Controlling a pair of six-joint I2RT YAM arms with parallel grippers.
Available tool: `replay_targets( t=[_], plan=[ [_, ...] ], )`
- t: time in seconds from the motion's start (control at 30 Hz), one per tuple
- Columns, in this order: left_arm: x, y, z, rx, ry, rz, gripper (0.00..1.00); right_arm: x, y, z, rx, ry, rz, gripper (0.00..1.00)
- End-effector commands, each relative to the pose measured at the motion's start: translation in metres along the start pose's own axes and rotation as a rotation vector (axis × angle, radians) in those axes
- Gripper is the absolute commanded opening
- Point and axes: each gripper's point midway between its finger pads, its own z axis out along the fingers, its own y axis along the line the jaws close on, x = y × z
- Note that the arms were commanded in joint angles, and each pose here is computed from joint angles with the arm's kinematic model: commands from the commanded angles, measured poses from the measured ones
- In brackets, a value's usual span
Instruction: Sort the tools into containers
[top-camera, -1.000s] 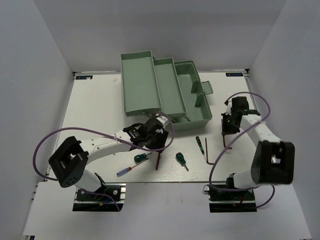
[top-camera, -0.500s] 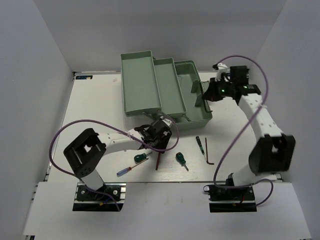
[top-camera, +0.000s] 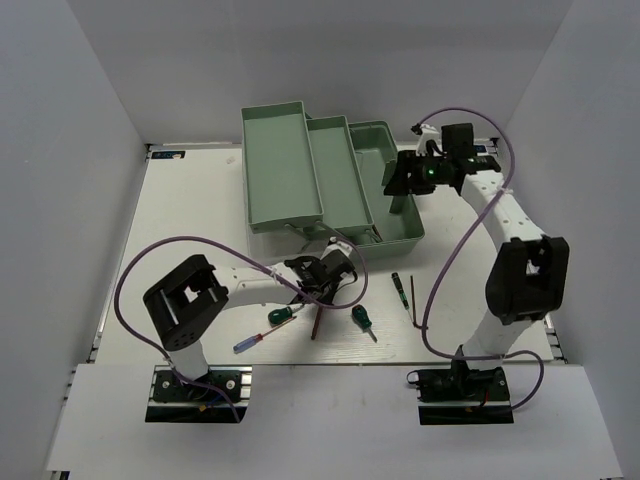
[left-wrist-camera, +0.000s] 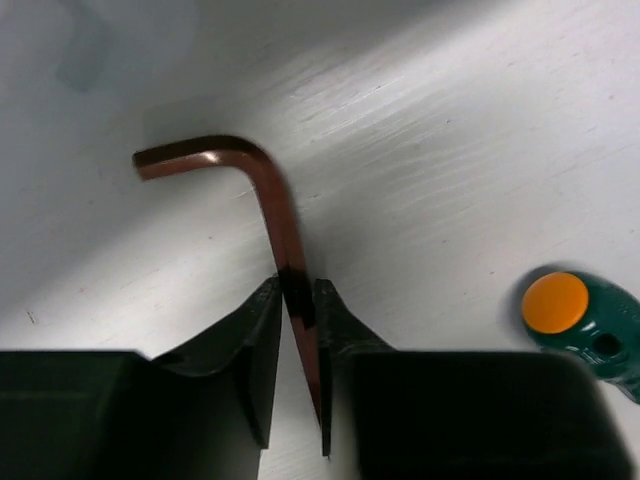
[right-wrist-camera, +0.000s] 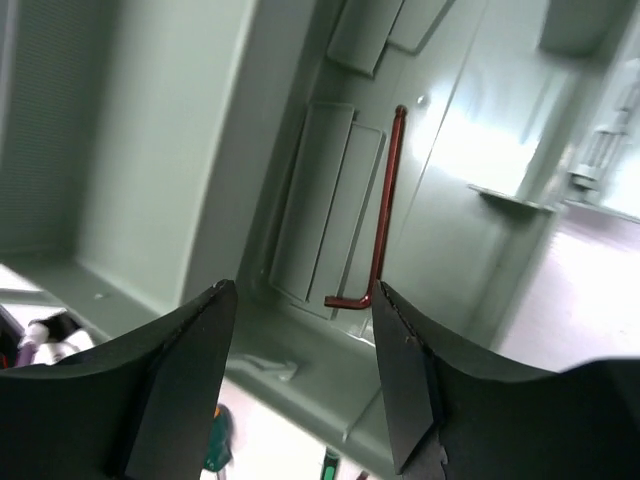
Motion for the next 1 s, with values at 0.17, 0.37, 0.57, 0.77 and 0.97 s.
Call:
replay_targets(
  t=[0.17, 0.37, 0.57, 0.77, 0.97],
  plan=[
    [0.019, -0.007, 0.002, -0.025, 0.054, 0.038, 0.06, 0.023, 0.014, -0.053, 0.002, -0.015, -0.004, 0.75],
    [-0.032, -0.044, -0.043, 0.134, -0.075, 0.067, 0.0, 0.074, -0.004, -0.085, 0.093, 0.078, -0.033, 0.66],
    [-0.092, -0.079, -0.107, 0.339, -0.214, 0.12, 0.0, 0.145, -0.013, -0.096, 0.122, 0.178, -0.122, 0.23],
    [-0.152, -0.099, -0.156, 0.436, -0.344, 0.135, 0.0, 0.212, -0.017, -0.09, 0.121, 0.282, -0.104, 0.33],
    [-0.224, -0.084, -0.151, 0.293, -0.481, 0.066, 0.0, 0.235, -0.021, -0.084, 0.134, 0.313, -0.05, 0.44]
  ],
)
